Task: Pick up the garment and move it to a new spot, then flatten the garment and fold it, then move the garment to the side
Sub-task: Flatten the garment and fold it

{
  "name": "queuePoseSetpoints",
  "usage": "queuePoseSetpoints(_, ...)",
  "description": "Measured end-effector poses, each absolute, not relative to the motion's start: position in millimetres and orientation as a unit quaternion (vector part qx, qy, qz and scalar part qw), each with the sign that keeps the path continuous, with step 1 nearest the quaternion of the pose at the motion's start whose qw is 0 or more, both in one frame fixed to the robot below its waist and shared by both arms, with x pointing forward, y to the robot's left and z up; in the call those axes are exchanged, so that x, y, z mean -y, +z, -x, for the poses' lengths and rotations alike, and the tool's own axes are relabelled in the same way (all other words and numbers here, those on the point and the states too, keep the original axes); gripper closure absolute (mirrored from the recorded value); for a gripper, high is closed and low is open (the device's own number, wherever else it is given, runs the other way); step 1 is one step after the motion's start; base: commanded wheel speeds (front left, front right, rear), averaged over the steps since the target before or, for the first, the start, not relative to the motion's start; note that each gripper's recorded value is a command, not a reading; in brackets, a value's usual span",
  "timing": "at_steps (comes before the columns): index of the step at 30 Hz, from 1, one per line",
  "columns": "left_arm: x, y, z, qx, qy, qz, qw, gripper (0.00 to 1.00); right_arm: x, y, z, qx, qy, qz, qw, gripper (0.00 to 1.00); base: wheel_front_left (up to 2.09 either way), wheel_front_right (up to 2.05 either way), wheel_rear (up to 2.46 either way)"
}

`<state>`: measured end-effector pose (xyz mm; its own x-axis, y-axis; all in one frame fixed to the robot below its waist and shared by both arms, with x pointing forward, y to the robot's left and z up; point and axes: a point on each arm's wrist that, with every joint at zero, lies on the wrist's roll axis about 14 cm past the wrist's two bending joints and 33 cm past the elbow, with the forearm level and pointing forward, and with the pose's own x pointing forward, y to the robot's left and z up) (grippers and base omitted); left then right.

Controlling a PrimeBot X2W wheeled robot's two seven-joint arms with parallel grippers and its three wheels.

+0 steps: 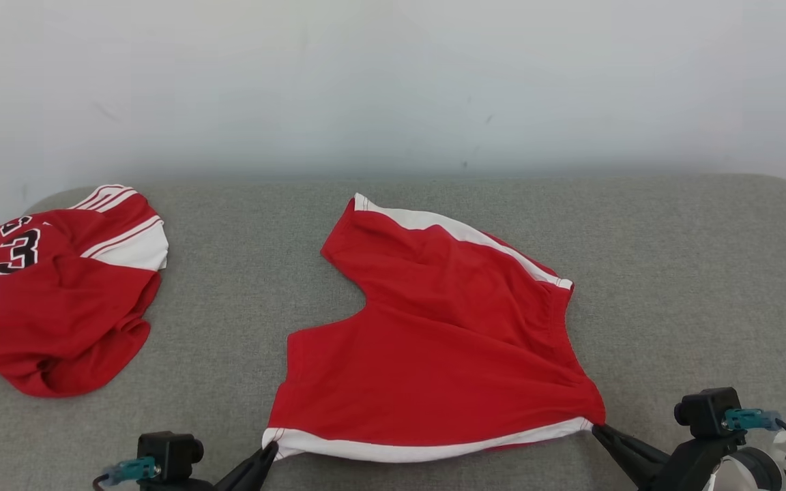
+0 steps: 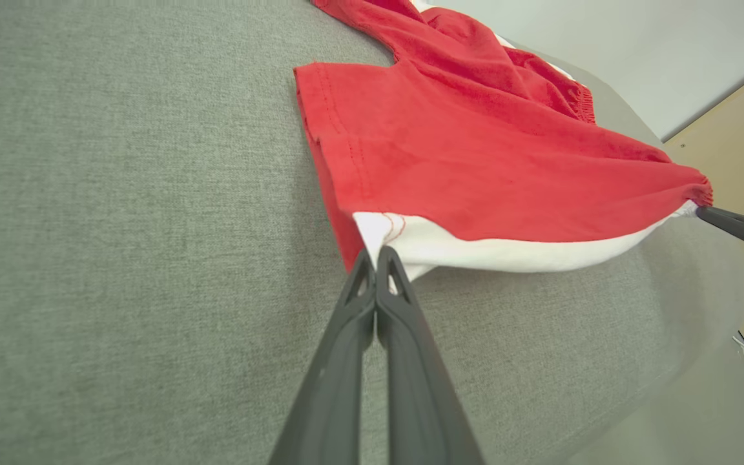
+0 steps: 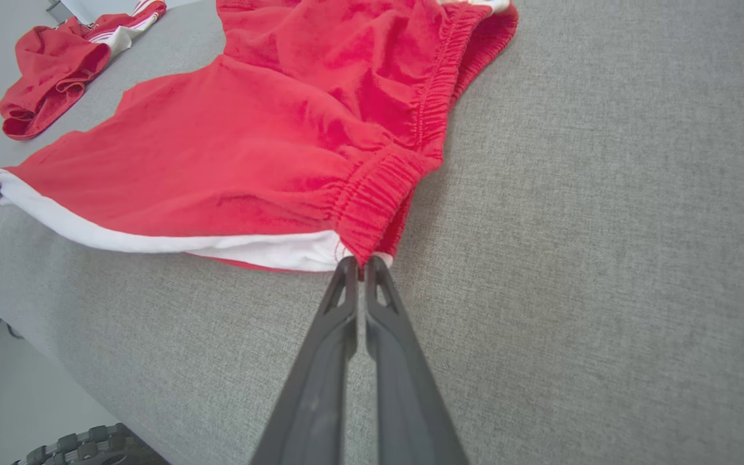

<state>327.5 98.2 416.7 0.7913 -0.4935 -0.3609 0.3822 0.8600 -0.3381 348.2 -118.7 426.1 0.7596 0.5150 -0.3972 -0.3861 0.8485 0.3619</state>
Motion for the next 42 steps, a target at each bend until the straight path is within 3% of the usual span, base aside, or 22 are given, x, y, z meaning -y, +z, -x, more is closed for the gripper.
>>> queuePoseSetpoints(10,-109.1,410.6,-332.0,-0.232,-0.2,0.106,0.946,1.0,116.7,416.6,-346.7,-0.278,0.235,-0.12,0.924,1.0,0.0,0.0,0.0)
queuePoseSetpoints(42,-101.1,391.1,-314.1,-0.289,-0.207,0.099,0.929,1.0,116.1,406.3,-336.3,-0.339,0.225,-0.11,0.907,1.0,0.0,0.0,0.0)
